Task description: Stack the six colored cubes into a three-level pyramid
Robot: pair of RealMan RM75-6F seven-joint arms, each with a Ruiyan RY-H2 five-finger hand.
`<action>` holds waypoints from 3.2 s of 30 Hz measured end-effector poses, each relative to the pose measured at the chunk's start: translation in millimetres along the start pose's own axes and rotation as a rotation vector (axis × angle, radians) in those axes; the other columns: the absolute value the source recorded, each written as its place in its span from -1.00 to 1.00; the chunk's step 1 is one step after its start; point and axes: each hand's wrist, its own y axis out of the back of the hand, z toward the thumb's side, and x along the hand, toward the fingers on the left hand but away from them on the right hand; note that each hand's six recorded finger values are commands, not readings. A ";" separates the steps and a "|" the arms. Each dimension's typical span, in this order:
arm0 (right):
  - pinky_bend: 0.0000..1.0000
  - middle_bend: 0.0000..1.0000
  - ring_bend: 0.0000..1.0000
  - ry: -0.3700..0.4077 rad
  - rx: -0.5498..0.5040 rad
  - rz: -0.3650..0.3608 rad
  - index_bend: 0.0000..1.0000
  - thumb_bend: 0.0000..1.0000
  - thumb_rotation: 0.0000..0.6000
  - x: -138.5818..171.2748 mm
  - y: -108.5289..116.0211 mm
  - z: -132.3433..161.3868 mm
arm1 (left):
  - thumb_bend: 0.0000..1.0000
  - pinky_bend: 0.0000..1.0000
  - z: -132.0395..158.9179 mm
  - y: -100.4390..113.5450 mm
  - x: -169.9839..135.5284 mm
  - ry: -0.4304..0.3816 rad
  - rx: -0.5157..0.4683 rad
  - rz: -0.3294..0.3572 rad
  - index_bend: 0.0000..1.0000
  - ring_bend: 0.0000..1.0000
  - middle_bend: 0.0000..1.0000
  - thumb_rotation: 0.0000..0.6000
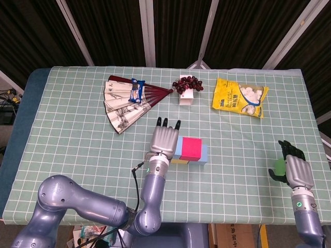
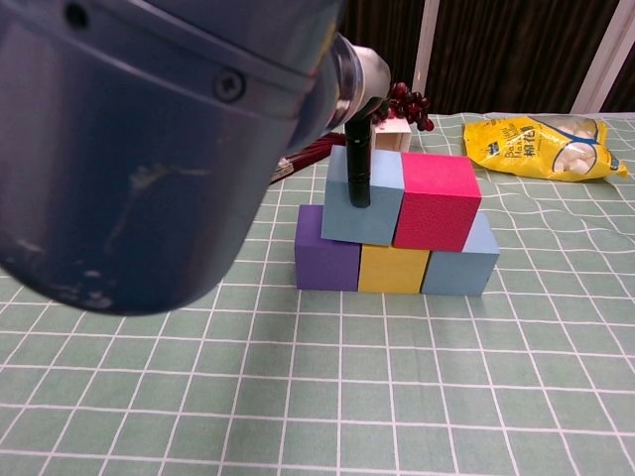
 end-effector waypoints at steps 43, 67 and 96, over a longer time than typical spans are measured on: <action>-1.00 -1.00 -1.00 0.005 -0.012 0.001 -1.00 -0.33 1.00 0.9 0.8 1.5 | -0.43 -0.86 2.7 -2.5 -0.5 0.020 -0.010 -0.005 -1.00 -0.82 -0.04 1.00; -1.00 -1.00 -1.00 0.006 -0.007 0.003 -1.00 -0.33 1.00 0.9 0.3 1.5 | -0.43 -0.86 2.7 -5.9 2.4 0.021 -0.010 -0.006 -1.00 -0.82 -0.04 1.00; -1.00 -1.00 -1.00 0.006 -0.005 0.003 -1.00 -0.33 1.00 1.0 0.1 1.5 | -0.61 -0.87 2.2 -8.5 2.3 0.013 -0.015 -0.016 -1.00 -0.88 -0.53 1.00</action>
